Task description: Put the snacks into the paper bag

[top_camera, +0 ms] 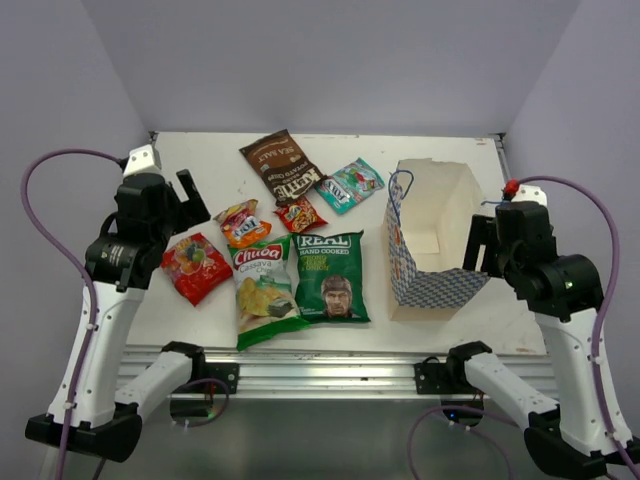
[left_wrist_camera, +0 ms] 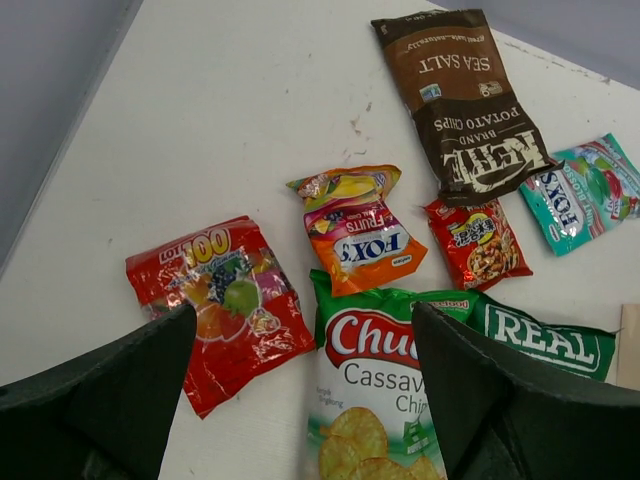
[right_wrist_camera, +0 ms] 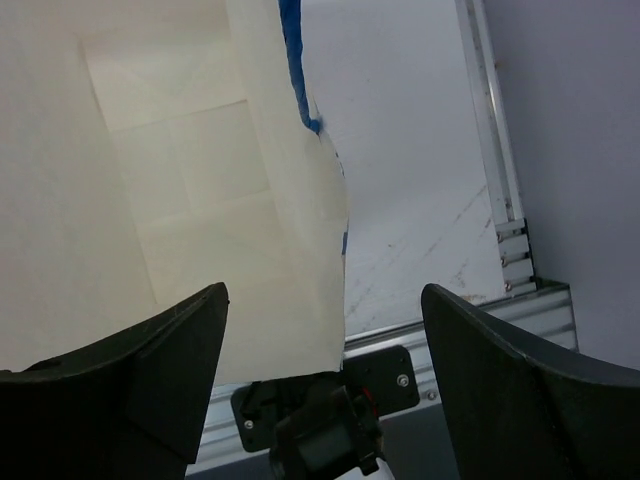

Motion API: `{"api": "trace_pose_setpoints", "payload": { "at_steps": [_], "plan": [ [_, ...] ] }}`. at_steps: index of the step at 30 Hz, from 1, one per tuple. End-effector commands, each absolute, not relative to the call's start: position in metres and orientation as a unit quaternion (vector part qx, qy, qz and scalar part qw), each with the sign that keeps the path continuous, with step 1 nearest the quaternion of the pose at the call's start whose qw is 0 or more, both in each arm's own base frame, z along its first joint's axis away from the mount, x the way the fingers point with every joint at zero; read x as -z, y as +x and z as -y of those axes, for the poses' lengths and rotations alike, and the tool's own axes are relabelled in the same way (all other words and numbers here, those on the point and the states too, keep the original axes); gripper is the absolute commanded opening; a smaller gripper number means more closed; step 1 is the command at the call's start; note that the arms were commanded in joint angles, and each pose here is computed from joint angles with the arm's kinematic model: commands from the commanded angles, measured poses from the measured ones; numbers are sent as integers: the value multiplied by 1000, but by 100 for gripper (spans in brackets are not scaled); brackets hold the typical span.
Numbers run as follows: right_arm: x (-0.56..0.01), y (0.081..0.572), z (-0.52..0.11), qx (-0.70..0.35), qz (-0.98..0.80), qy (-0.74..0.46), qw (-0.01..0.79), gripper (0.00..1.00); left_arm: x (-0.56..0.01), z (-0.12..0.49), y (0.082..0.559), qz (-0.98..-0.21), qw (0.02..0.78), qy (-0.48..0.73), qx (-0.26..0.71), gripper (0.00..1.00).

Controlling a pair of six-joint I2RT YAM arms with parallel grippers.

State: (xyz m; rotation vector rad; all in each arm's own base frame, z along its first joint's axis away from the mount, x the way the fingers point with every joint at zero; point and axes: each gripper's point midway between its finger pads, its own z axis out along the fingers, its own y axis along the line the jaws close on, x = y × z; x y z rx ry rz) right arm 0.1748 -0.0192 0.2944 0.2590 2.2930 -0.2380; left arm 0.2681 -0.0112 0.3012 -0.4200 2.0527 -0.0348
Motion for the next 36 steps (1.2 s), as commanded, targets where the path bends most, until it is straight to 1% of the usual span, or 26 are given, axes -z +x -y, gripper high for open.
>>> {"api": "trace_pose_setpoints", "payload": {
  "at_steps": [1, 2, 6, 7, 8, 9, 11, 12, 14, 17, 19, 20, 24, 29, 32, 36],
  "plan": [
    [-280, 175, 20, 102, -910, 100, 390, 81, -316, 9, 274, -835, 522, -173, 13, 93],
    [-276, 178, 19, 99, -909, 100, 393, 78, -317, 8, 276, -834, 525, -172, 9, 93],
    [-269, 182, 17, 98, -909, 99, 394, 52, -316, 4, 281, -832, 526, -173, -6, 94],
    [-268, 183, 17, 99, -910, 98, 391, 38, -314, 3, 282, -833, 524, -175, -10, 94],
    [-268, 184, 17, 100, -910, 98, 391, 31, -312, 1, 282, -833, 524, -176, -17, 94],
    [-267, 184, 17, 101, -910, 98, 389, 14, -310, -1, 282, -833, 524, -177, -21, 94],
    [-268, 184, 18, 101, -909, 100, 391, 2, -302, -6, 282, -832, 522, -183, -37, 93],
    [-267, 184, 18, 103, -910, 100, 390, 0, -298, -8, 282, -832, 521, -186, -43, 90],
    [-267, 183, 18, 102, -909, 100, 391, 0, -274, -16, 282, -836, 509, -195, -68, 85],
    [-266, 183, 18, 101, -909, 100, 391, 0, -228, -14, 284, -859, 469, -190, -75, 84],
    [-266, 185, 18, 101, -909, 100, 391, 0, -203, -9, 284, -878, 434, -189, -69, 81],
    [-266, 185, 18, 102, -910, 100, 390, 0, -189, 2, 281, -891, 413, -186, -45, 81],
    [-266, 188, 17, 103, -909, 99, 391, 0, -161, 38, 272, -909, 381, -168, 39, 83],
    [-264, 191, 15, 100, -911, 95, 389, 0, -124, 77, 251, -922, 345, -147, 96, 84],
    [-264, 190, 15, 98, -911, 94, 389, 0, -115, 92, 248, -920, 342, -140, 127, 84],
    [-265, 189, 13, 93, -911, 93, 391, 0, -94, 107, 247, -929, 319, -125, 141, 84]
  ]
}}
